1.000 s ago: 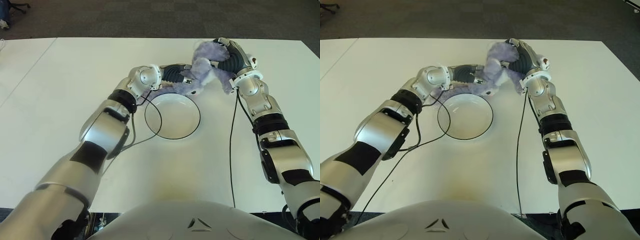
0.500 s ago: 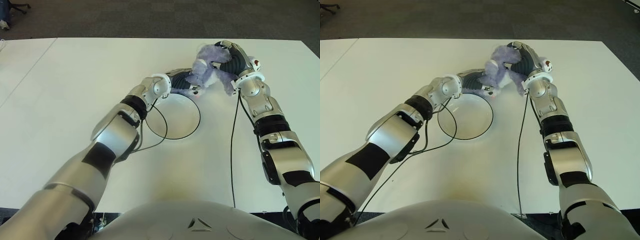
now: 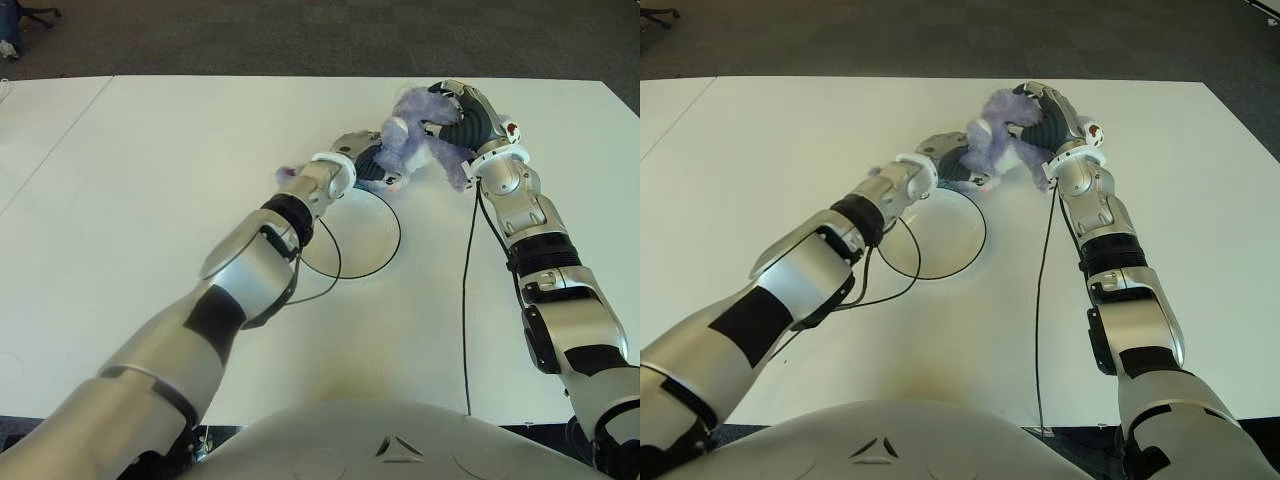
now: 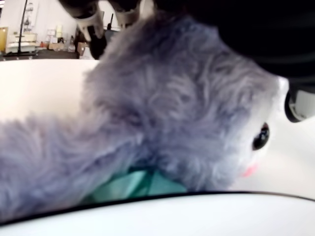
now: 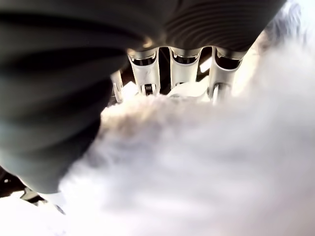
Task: Put the doll into the plate.
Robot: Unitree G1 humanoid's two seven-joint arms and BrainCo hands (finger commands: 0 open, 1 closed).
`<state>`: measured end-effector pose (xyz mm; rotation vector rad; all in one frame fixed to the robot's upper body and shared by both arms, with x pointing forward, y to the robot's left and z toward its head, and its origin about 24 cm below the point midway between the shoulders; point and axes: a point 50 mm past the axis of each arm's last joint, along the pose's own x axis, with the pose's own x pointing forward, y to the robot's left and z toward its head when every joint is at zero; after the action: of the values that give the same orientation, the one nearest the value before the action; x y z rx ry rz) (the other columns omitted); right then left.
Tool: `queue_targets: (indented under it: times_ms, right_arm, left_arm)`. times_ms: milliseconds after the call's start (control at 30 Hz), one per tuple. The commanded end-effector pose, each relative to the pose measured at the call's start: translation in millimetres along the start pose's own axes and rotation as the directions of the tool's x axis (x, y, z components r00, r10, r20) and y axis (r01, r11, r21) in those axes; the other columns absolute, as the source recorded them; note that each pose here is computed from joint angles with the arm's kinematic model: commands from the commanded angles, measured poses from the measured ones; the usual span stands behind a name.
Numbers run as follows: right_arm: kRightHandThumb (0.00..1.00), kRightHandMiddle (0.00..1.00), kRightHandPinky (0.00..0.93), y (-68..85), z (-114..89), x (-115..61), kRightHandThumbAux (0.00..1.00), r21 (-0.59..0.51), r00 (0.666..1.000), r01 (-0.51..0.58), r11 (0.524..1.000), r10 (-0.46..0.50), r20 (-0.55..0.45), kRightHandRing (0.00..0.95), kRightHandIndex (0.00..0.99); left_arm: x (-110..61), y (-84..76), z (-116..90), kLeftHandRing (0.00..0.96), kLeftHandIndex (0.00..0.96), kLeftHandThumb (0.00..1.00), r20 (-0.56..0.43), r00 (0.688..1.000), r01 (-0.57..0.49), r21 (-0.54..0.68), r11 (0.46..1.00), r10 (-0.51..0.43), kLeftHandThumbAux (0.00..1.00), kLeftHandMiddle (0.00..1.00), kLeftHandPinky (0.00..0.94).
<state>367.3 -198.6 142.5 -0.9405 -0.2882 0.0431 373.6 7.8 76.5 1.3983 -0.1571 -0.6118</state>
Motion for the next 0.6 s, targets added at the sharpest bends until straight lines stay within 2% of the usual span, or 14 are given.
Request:
queue_targets:
  times_ms: [33,300,500,533,567,600]
  right_arm:
    - [0.681,0.867,0.843,2.1,7.9,0.5,0.728,0.017,0.999,-0.001,1.000,0.000,0.052,0.862,0.436]
    - [0.680,0.868,0.867,0.5,7.7,1.6,0.728,0.021,0.998,-0.001,1.000,0.000,0.055,0.866,0.437]
    - [0.681,0.865,0.845,-0.6,6.9,1.4,0.728,0.045,0.999,-0.003,0.999,0.001,0.050,0.862,0.437]
    - [0.681,0.864,0.845,-0.8,6.8,1.1,0.728,0.047,0.999,-0.003,0.999,0.000,0.050,0.861,0.437]
    - [0.681,0.864,0.845,-1.0,6.8,0.8,0.728,0.049,0.999,-0.002,0.999,0.000,0.050,0.861,0.437]
    - [0.681,0.864,0.845,-1.2,6.5,0.3,0.728,0.051,0.999,-0.002,0.999,-0.001,0.050,0.861,0.437]
  left_arm:
    - [-5.0,-30.3,-7.0,0.000,0.000,0.159,-0.067,0.993,0.097,0.016,0.995,-0.095,0.283,0.000,0.000]
    - [-6.7,-39.2,-8.4,0.000,0.000,0.191,-0.119,0.990,0.079,0.010,0.997,-0.077,0.284,0.000,0.000]
    - [-9.3,-47.1,-11.7,0.000,0.000,0.199,-0.169,0.984,0.058,0.033,0.998,-0.051,0.319,0.000,0.000]
    - [-9.7,-47.8,-12.4,0.023,0.009,0.271,-0.176,0.983,0.051,0.037,0.998,-0.044,0.375,0.000,0.152]
    - [-10.1,-48.2,-13.2,0.027,0.011,0.284,-0.182,0.983,0.042,0.042,0.998,-0.034,0.385,0.000,0.177]
    - [-10.3,-48.6,-13.4,0.132,0.068,0.348,-0.185,0.982,0.037,0.045,0.998,-0.028,0.410,0.045,0.272]
